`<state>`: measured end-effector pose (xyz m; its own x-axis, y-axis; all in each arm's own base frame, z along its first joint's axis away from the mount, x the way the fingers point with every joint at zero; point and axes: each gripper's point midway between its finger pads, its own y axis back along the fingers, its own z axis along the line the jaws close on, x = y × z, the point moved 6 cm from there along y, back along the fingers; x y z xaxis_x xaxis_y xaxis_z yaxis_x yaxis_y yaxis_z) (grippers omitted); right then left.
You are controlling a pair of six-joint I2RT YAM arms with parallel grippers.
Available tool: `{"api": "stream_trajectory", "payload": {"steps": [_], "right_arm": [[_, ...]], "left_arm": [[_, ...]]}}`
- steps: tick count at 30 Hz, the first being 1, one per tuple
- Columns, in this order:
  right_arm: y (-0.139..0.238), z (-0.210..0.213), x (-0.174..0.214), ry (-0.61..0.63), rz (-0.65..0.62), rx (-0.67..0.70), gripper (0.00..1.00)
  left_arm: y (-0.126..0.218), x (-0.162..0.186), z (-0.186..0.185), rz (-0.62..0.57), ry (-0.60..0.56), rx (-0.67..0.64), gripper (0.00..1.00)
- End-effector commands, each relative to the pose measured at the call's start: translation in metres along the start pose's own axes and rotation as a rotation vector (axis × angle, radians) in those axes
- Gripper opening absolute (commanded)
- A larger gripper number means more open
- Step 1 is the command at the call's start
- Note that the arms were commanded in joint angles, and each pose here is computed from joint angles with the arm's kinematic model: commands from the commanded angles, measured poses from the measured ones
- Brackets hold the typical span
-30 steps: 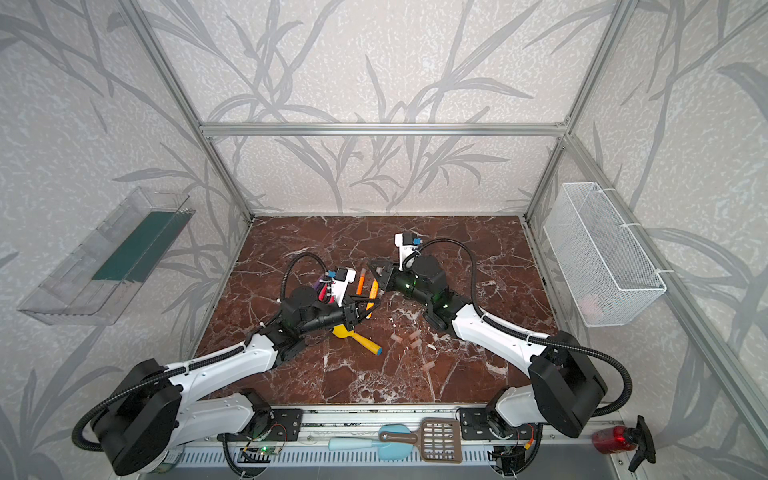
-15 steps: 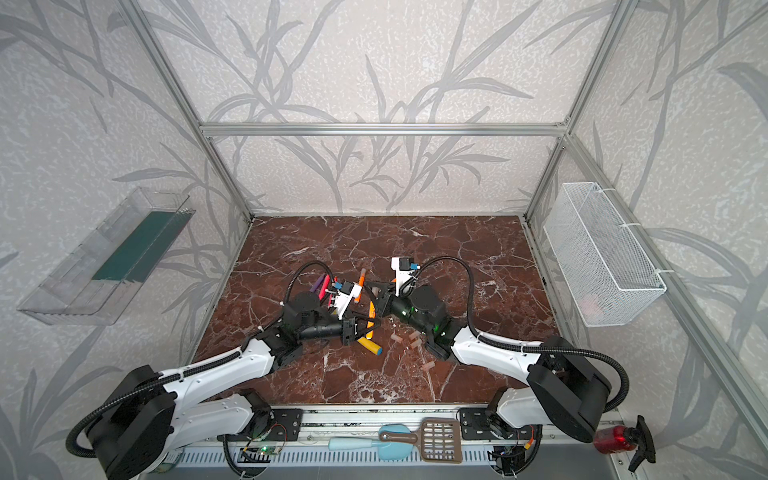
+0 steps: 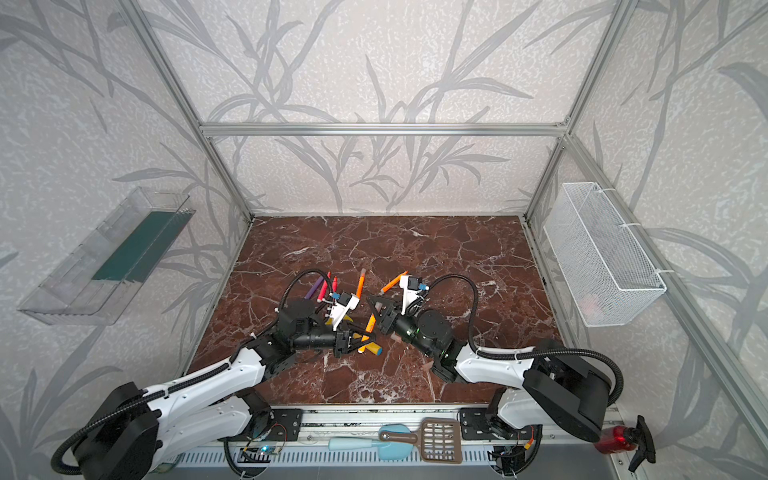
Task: Insert the pens into the pen caps
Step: 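Carry the capped highlighter with the left gripper while the right gripper withdraws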
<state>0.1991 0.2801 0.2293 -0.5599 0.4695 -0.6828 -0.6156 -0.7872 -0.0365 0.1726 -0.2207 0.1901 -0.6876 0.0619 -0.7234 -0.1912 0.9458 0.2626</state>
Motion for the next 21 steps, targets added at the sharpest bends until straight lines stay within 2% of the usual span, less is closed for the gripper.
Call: {"api": "stream_trajectory", "payload": {"steps": [1, 3, 4, 6, 9, 13, 17, 21], "right_arm": [[0.021, -0.007, 0.059, 0.084, 0.366, 0.111, 0.06], [0.023, -0.008, 0.042, 0.116, 0.318, 0.192, 0.25], [0.024, -0.008, 0.029, 0.131, 0.281, 0.216, 0.38], [0.03, -0.01, 0.005, 0.149, 0.193, 0.252, 0.56], [0.046, -0.01, -0.027, 0.182, 0.1, 0.306, 0.74], [0.075, -0.018, -0.059, 0.247, -0.021, 0.407, 0.86], [0.099, -0.041, -0.085, 0.29, -0.104, 0.544, 0.9], [0.127, -0.081, -0.108, 0.338, -0.162, 0.79, 0.92]], "left_arm": [[0.037, -0.086, 0.02, -0.459, -0.08, -0.295, 0.0], [0.036, -0.086, 0.021, -0.444, -0.09, -0.312, 0.0], [0.036, -0.086, 0.021, -0.443, -0.088, -0.318, 0.0], [0.034, -0.086, 0.022, -0.436, -0.085, -0.322, 0.0], [0.028, -0.085, 0.028, -0.412, -0.065, -0.346, 0.0], [0.025, -0.082, 0.052, -0.353, -0.004, -0.51, 0.0], [0.024, -0.077, 0.08, -0.267, 0.068, -0.714, 0.0], [0.012, -0.073, 0.102, -0.15, 0.124, -0.807, 0.0]]}}
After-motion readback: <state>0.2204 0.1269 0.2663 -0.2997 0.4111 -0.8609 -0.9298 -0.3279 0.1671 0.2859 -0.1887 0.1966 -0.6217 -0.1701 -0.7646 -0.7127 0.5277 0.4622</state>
